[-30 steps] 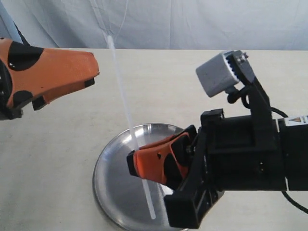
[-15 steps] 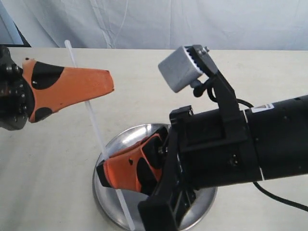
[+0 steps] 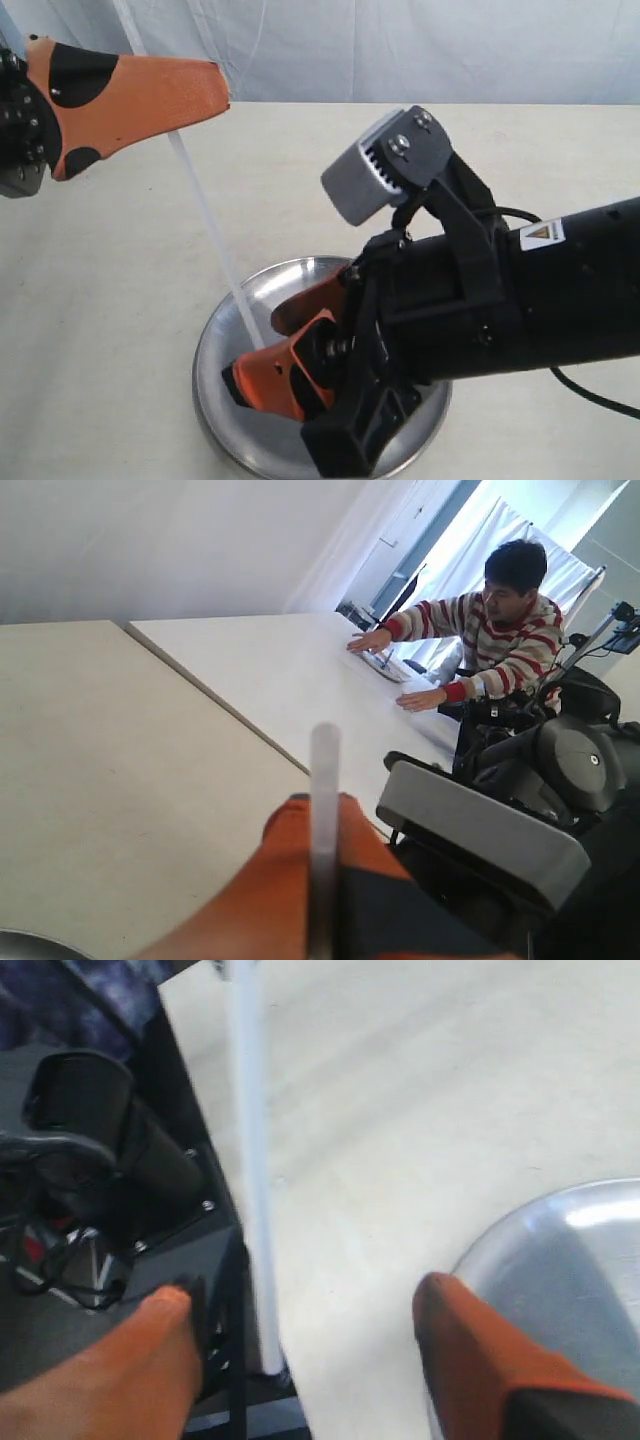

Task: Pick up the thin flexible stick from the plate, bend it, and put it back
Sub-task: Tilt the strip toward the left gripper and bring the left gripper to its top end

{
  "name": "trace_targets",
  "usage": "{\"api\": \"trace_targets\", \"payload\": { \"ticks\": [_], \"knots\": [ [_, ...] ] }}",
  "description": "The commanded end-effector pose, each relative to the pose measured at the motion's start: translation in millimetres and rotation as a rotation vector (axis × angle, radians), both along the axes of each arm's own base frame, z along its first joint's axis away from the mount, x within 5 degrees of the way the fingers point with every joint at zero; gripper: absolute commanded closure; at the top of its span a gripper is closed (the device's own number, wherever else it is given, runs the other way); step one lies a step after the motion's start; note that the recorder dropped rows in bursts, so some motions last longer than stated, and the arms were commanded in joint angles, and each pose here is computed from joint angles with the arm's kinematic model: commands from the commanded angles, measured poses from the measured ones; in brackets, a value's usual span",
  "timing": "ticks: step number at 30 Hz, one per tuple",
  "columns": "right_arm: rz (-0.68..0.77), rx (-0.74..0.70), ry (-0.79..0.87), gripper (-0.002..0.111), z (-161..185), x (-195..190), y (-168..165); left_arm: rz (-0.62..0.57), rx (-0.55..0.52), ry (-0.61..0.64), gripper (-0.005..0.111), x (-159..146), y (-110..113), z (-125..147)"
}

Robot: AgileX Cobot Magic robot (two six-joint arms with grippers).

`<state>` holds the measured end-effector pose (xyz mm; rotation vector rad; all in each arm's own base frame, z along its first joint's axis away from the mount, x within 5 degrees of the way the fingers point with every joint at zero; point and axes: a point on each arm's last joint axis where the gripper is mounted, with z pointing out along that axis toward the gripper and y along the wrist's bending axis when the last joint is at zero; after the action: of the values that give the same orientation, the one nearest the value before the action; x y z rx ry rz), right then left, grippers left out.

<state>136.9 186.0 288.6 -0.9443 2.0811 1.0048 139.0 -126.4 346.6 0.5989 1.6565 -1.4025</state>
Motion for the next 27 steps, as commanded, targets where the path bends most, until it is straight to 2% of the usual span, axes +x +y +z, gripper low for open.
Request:
{"api": "trace_targets", "payload": {
  "ticks": [1,7,13,21,23,25,26,27],
  "knots": [
    [-0.072,0.008,-0.004,0.051,0,5,-2,0.003,-0.016,-0.007,0.106,0,0,3],
    [-0.131,0.078,0.046,0.057,4,7,-1,0.007,-0.015,-0.006,0.106,0,0,3],
    [-0.123,0.072,0.059,0.057,2,8,1,0.009,-0.016,-0.001,0.106,1,0,3],
    [-0.128,0.059,0.157,0.058,-21,20,16,-0.008,-0.021,0.0,0.106,-1,0,3],
    [-0.116,0.055,0.168,0.073,-23,20,18,-0.007,-0.021,0.0,0.106,-1,0,3],
    [-0.113,0.059,0.163,0.1,-21,19,17,-0.008,-0.02,-0.001,0.106,-1,0,3],
    [-0.109,0.062,0.152,0.108,-19,18,16,-0.009,-0.012,-0.004,0.106,-1,0,3],
    [-0.105,0.065,0.143,0.108,-18,18,16,-0.011,-0.005,-0.006,0.106,-1,-1,2]
  ]
}}
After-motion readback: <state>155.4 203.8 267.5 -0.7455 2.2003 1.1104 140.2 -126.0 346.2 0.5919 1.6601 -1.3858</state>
